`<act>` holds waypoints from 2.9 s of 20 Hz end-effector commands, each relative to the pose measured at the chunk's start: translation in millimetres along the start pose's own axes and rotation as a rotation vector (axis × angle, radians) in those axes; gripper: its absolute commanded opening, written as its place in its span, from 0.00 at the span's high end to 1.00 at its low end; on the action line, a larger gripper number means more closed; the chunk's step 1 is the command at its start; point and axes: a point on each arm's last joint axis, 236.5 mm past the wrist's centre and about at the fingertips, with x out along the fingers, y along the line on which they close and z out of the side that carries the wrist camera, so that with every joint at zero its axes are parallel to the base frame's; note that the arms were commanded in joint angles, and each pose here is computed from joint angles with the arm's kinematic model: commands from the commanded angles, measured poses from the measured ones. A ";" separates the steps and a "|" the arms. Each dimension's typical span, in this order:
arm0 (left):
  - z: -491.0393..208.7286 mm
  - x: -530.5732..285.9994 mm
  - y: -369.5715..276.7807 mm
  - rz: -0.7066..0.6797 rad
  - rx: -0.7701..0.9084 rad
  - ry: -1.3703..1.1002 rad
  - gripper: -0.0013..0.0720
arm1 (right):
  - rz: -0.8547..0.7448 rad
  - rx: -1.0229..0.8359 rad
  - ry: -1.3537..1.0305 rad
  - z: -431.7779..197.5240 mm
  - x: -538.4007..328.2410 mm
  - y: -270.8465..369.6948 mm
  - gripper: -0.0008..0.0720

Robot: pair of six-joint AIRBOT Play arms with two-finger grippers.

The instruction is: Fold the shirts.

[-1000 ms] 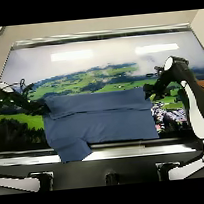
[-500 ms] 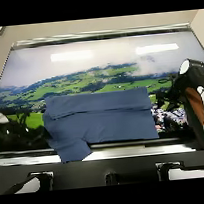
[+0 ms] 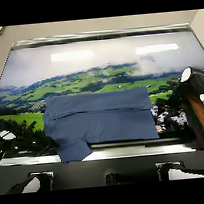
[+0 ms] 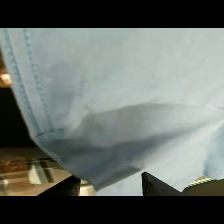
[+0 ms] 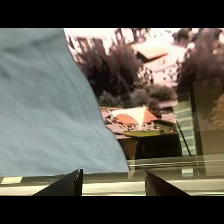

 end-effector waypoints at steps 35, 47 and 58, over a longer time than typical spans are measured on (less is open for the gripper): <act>103.7 -147.8 -83.2 -0.002 0.199 -0.431 0.95 | 0.212 0.023 -0.403 46.5 -49.7 49.1 0.94; 221.3 -66.5 -64.5 -0.003 0.143 -0.172 0.95 | 0.244 0.106 -0.380 162.9 -1.4 89.3 0.93; 226.7 -130.6 -79.2 -0.016 0.189 -0.280 0.18 | 0.333 0.101 -0.172 134.7 -6.1 26.1 0.03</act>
